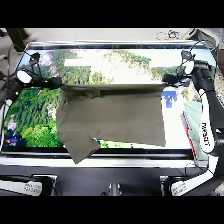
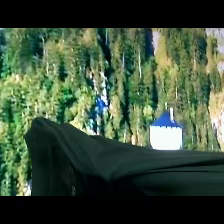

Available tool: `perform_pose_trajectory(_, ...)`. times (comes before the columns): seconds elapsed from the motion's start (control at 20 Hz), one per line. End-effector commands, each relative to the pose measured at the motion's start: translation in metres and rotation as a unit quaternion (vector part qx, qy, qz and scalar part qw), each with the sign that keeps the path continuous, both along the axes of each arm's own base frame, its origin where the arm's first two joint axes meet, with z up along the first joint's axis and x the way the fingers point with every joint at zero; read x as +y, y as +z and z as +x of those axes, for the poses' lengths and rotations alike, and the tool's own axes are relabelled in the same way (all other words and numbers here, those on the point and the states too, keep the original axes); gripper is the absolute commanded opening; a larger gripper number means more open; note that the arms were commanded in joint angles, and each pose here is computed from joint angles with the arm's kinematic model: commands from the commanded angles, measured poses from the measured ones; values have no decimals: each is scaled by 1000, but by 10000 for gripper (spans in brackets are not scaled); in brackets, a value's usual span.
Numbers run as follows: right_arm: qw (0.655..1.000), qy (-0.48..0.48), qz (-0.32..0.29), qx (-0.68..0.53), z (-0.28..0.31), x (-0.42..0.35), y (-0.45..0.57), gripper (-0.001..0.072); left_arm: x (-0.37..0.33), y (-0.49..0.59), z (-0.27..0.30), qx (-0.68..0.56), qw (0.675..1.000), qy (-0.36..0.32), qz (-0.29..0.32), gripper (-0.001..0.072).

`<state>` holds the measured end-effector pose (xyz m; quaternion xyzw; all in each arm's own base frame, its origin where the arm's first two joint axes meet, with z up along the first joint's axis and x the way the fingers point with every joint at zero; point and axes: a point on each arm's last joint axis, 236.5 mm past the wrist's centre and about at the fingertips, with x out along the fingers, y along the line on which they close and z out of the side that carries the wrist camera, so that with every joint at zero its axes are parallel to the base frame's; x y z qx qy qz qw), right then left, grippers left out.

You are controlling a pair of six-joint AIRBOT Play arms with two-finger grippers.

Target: Fold the shirts.

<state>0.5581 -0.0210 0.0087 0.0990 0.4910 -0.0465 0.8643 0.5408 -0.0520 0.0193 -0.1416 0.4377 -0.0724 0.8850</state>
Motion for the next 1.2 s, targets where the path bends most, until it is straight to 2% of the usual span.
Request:
perform_pose_trajectory(0.0,998,-28,18,-50,29,1,-7,22,-13,-19,28,-34,999,22,-20,28)
perform_pose_trajectory(0.15,999,-14,27,42,-11,9,-22,24,-22,-29,-4,25,999,-38,-3,28)
perform_pose_trajectory(0.25,989,38,-6,140,-67,6,-15,22,-3,-32,-52,111,990,-74,37,27)
perform_pose_trajectory(0.3,978,51,-5,200,-97,8,-20,22,8,-42,-83,180,980,-66,47,28)
perform_pose_trajectory(0.4,958,58,28,281,-136,22,-53,22,14,-70,-121,266,961,-64,47,28)
perform_pose_trajectory(0.5,952,44,89,291,-140,48,-80,39,4,-93,-132,298,952,-68,27,51)
perform_pose_trajectory(0.55,952,32,109,285,-136,56,-81,281,-3,-93,-133,303,951,-67,5,255)
perform_pose_trajectory(0.6,953,39,121,276,-132,61,-74,642,-4,-87,-133,303,951,-66,-4,515)
perform_pose_trajectory(0.65,952,54,112,280,-137,56,-61,659,2,-74,-133,301,951,-68,-4,533)
perform_pose_trajectory(0.8,948,38,87,304,-169,17,-23,582,28,-34,-154,300,952,-62,-10,521)
perform_pose_trajectory(0.9,941,22,101,322,-200,3,-23,554,34,-32,-191,315,947,-55,-17,521)
perform_pose_trajectory(1.05,938,33,103,329,-245,9,-47,551,15,-69,-277,358,931,-63,-41,521)
perform_pose_trajectory(1.15,940,29,104,325,-256,12,-56,544,-1,-90,-311,362,929,-50,-68,520)
